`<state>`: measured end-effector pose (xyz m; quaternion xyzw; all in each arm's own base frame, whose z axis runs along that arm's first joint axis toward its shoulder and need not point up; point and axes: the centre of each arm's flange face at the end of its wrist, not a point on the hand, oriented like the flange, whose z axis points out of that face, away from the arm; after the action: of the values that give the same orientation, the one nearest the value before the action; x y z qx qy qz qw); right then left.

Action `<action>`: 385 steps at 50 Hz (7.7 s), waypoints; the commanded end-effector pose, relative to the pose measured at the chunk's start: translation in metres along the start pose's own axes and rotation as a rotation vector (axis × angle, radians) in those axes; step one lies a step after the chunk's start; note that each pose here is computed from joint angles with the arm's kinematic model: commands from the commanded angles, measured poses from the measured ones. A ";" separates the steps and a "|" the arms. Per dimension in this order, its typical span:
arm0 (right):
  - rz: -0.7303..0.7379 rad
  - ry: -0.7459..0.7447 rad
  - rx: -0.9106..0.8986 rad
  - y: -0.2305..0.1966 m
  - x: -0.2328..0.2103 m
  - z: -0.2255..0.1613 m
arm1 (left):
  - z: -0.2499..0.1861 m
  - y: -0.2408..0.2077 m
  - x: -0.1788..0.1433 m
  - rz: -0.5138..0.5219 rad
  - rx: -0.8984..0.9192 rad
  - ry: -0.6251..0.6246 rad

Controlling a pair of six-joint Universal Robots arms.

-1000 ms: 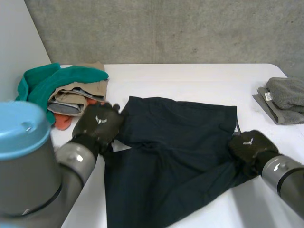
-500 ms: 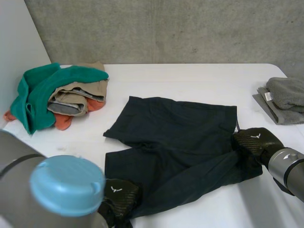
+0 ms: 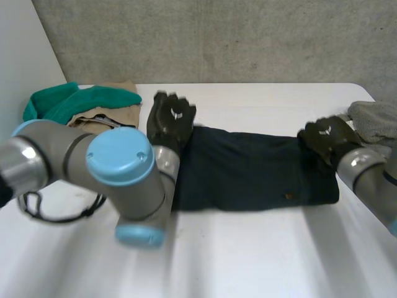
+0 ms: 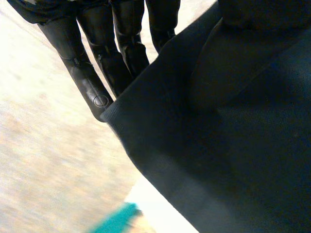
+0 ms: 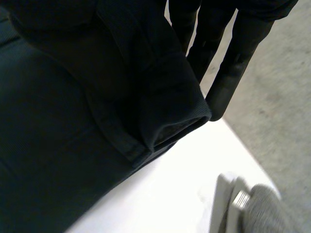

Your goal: Fold the laundry.

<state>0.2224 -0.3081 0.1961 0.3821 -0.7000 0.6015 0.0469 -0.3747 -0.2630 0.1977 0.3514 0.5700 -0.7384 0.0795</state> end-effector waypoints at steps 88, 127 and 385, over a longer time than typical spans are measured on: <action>0.351 0.027 -0.103 0.043 0.010 0.015 | -0.060 -0.005 -0.024 -0.490 -0.024 0.106; -0.364 0.068 0.224 -0.030 -0.025 0.024 | -0.069 -0.010 -0.034 -0.528 -0.020 0.097; 0.008 0.464 0.436 -0.010 0.217 -0.006 | -0.024 -0.114 -0.133 -0.677 0.186 0.139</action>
<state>-0.0264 -0.4385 0.3098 0.1538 -0.5946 0.7524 0.2380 -0.3652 -0.1865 0.3540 0.2773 0.5756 -0.6972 -0.3251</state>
